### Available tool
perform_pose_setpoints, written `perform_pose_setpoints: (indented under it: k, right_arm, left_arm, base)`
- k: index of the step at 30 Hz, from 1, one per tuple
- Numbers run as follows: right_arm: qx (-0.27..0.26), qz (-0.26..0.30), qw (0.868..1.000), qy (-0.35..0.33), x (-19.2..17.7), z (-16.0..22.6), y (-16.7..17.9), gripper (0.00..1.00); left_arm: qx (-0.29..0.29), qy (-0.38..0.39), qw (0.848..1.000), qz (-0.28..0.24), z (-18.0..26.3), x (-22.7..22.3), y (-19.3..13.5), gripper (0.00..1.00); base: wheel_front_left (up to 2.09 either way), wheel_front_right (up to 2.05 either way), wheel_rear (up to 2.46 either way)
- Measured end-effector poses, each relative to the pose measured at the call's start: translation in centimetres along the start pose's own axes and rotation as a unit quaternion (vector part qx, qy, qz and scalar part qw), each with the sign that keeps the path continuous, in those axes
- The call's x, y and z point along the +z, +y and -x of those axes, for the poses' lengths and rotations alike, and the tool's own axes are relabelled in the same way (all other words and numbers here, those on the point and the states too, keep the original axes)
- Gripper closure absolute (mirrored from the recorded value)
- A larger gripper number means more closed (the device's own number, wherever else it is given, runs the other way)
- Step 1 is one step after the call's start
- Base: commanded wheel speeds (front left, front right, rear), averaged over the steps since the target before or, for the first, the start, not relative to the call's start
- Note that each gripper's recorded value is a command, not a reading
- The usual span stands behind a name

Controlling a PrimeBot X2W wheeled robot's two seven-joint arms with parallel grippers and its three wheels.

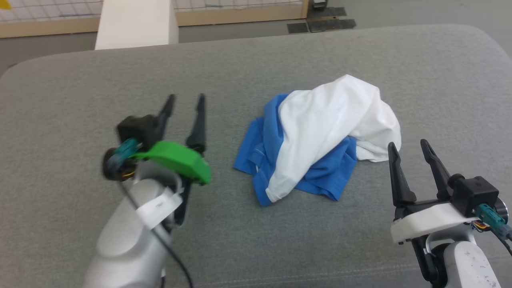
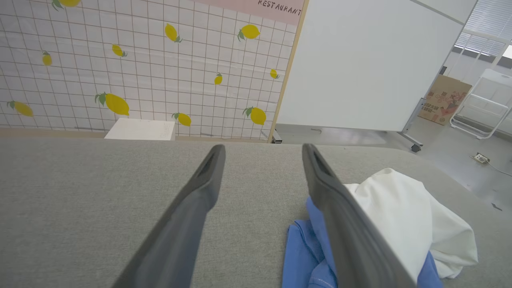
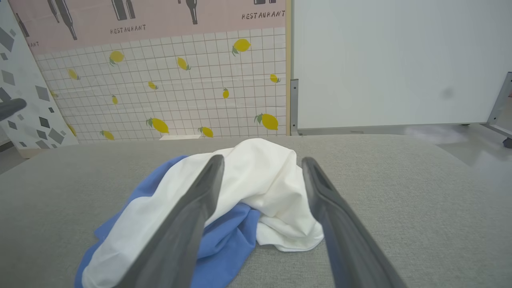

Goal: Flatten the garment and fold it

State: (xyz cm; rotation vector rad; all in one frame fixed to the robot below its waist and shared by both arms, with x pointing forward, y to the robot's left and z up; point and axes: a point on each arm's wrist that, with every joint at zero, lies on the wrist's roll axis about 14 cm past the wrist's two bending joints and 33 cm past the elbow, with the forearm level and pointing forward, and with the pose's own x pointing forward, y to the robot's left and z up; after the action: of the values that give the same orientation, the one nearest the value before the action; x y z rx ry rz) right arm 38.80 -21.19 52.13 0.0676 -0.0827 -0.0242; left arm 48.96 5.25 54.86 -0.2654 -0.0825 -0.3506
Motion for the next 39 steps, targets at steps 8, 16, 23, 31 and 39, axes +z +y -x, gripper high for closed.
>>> perform_pose_setpoints:
  k: [8,16,23,31,39]
  right_arm:
    - [0.026,0.002,1.0,0.01,-0.4,-0.6,1.7,0.0]
    - [0.044,0.009,0.995,0.085,-3.4,0.0,3.0,0.0]
    - [0.074,0.035,0.947,0.31,-11.4,1.7,4.8,0.0]
    - [0.089,0.068,0.907,0.406,-14.6,0.6,5.6,0.0]
    - [0.1,0.083,0.885,0.446,-16.2,-0.2,6.4,1.0]
  left_arm:
    - [0.085,-0.04,0.994,-0.057,6.9,2.2,6.3,0.0]
    - [0.142,-0.04,0.987,-0.065,11.4,2.0,9.0,0.0]
    - [0.162,-0.055,0.984,-0.059,12.0,2.3,9.4,0.0]
    - [0.167,-0.041,0.983,-0.061,12.1,1.2,10.1,0.0]
    - [0.179,-0.02,0.982,-0.062,12.6,-0.1,11.0,0.0]
  base:
    - [0.0,0.0,0.0]
    - [0.0,0.0,0.0]
    - [0.0,0.0,0.0]
    - [0.0,0.0,0.0]
    - [0.0,0.0,0.0]
